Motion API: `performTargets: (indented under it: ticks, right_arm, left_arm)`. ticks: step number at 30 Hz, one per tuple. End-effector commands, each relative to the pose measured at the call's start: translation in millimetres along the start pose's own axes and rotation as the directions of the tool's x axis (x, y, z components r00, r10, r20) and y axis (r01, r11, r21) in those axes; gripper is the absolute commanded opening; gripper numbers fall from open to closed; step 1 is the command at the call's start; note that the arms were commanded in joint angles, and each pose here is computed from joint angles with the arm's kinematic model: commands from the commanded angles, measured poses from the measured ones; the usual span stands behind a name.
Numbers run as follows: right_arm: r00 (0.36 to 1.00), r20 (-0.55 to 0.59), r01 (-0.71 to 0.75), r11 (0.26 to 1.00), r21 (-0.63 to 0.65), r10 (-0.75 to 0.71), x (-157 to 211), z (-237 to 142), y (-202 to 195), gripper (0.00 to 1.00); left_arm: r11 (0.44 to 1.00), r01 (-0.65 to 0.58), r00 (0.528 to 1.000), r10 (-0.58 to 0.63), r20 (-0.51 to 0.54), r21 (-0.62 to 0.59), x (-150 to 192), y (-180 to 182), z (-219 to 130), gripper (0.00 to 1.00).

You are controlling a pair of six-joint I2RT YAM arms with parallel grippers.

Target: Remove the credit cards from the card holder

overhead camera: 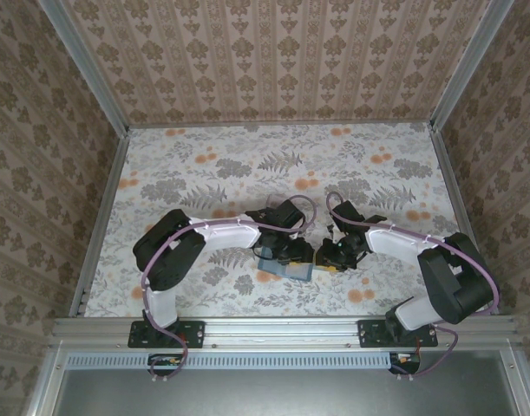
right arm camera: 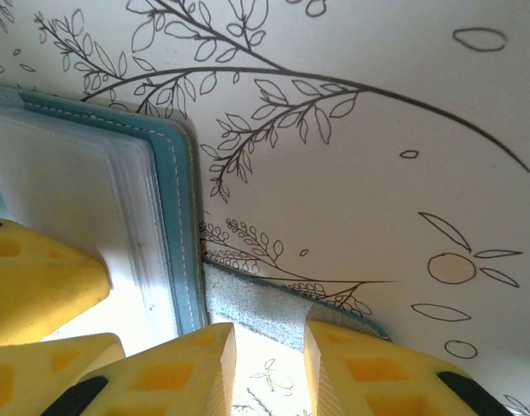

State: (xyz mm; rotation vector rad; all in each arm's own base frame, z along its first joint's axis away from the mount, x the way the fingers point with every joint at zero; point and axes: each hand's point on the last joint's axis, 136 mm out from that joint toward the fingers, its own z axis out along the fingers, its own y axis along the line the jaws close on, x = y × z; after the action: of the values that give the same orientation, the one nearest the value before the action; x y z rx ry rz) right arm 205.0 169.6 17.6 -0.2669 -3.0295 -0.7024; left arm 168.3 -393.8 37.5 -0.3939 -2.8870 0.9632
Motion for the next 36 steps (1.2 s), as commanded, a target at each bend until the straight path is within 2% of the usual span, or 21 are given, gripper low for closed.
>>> performTargets:
  ticks: [1,6,10,13,20,24,33,36]
  right_arm:
    - [1.0,-0.015,0.004,0.999,0.05,-0.003,3,3,-9,0.28]
    - [1.0,-0.016,0.006,0.999,0.049,-0.005,2,3,-8,0.28]
    - [1.0,-0.019,0.004,0.999,0.049,-0.003,2,4,-7,0.28]
    - [1.0,-0.018,0.004,0.999,0.048,-0.003,1,3,-6,0.28]
    - [1.0,-0.013,0.012,0.999,0.051,-0.011,0,0,-5,0.28]
    - [1.0,-0.014,0.009,0.999,0.053,-0.009,0,1,-6,0.28]
    - [1.0,-0.013,0.012,0.999,0.051,-0.011,1,0,-6,0.28]
    - [1.0,-0.014,0.011,0.999,0.052,-0.011,1,0,-6,0.28]
  left_arm:
    - [0.995,-0.027,1.0,0.025,-0.017,-0.098,2,13,0,0.37]
    - [0.98,-0.058,0.998,0.052,-0.033,-0.189,4,23,-7,0.39]
    - [0.948,-0.102,0.995,0.094,-0.04,-0.301,5,32,-15,0.4]
    - [0.933,-0.113,0.993,0.099,-0.056,-0.342,6,36,-16,0.4]
    - [0.967,-0.102,0.994,0.108,0.017,-0.233,-5,7,-18,0.39]
    - [0.985,-0.082,0.995,0.089,0.041,-0.152,-8,-7,-13,0.33]
    - [0.998,-0.039,0.999,0.04,0.032,-0.047,-8,-14,0,0.22]
    - [1.0,-0.02,1.0,0.02,0.018,-0.017,-6,-14,7,0.22]
